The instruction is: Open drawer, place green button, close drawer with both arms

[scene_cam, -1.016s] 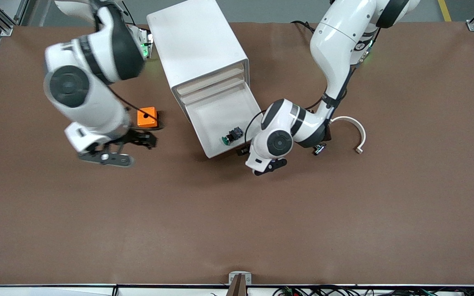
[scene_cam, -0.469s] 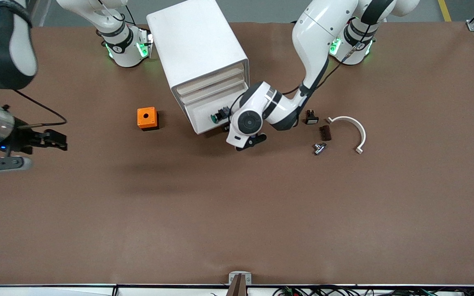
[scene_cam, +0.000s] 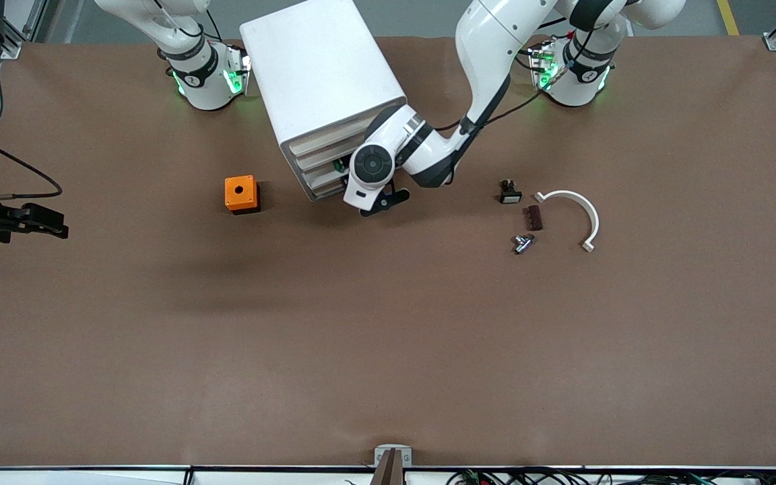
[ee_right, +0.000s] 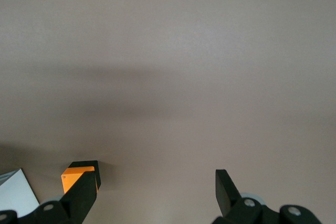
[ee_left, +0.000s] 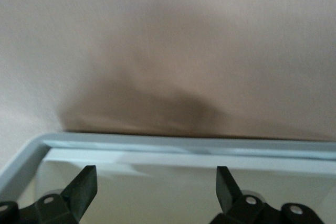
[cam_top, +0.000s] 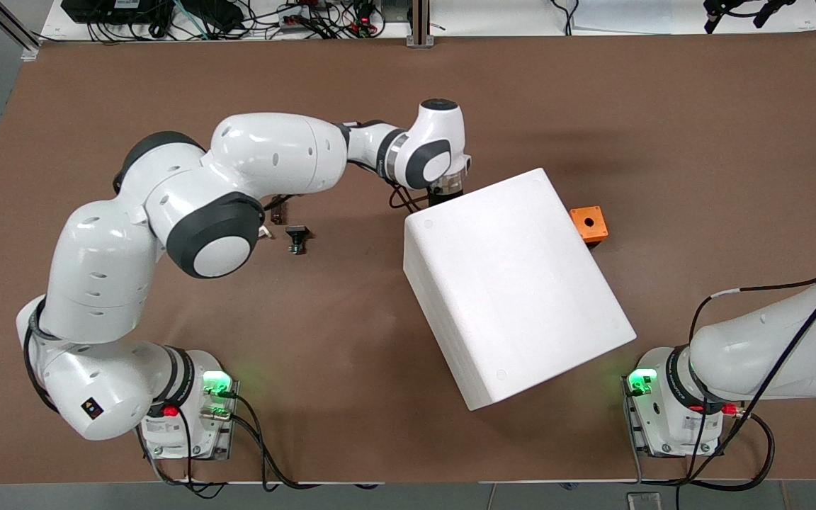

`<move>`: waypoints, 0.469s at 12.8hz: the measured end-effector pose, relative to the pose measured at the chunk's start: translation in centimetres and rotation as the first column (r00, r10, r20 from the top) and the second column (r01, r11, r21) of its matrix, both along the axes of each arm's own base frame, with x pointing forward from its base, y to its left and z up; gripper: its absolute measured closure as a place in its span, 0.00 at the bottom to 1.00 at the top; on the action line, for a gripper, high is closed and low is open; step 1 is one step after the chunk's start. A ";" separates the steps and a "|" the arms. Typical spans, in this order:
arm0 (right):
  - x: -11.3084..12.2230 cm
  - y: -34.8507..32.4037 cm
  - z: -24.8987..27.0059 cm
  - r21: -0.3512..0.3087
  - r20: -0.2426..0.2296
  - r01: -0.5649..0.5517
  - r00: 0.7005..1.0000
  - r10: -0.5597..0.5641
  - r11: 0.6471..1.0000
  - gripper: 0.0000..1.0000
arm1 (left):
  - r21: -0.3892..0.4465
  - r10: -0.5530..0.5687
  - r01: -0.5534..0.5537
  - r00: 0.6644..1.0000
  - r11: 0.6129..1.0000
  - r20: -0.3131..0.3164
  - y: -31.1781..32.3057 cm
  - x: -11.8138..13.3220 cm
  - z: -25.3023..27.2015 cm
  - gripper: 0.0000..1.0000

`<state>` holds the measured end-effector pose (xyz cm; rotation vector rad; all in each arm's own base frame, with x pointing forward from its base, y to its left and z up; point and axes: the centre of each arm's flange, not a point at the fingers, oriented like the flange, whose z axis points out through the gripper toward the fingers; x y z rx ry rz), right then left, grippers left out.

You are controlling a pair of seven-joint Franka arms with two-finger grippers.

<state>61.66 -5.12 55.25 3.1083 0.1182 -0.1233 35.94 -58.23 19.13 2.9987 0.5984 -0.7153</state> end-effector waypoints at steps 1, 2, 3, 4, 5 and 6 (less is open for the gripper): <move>0.0 0.1 0.0 0.000 0.001 -0.001 1.000 0.001 1.000 0.00 | 0.000 -0.003 0.003 1.000 1.000 0.006 -0.5 -0.6 0.1 0.00; 0.0 0.2 0.0 0.001 -0.002 -0.001 1.000 0.001 1.000 0.00 | 0.001 -0.002 0.002 1.000 1.000 0.016 -0.6 -0.7 0.1 0.00; -0.1 0.4 0.0 0.001 -0.009 0.005 1.000 -0.005 1.000 0.00 | 0.001 -0.002 0.002 1.000 1.000 0.020 -0.6 -0.7 0.2 0.00; -0.1 0.5 0.0 0.001 -0.012 0.013 1.000 -0.013 1.000 0.00 | -0.002 -0.001 0.001 1.000 1.000 0.024 -0.7 -0.6 0.3 0.00; -0.1 0.6 0.2 0.000 -0.007 0.020 1.000 -0.020 1.000 0.00 | -0.005 -0.003 0.003 0.999 1.000 0.037 -0.6 -0.4 0.7 0.00; 0.0 0.7 0.7 0.000 0.002 0.022 1.000 -0.022 1.000 0.00 | 0.001 -0.013 0.013 0.997 1.000 0.072 -0.3 0.5 1.5 0.00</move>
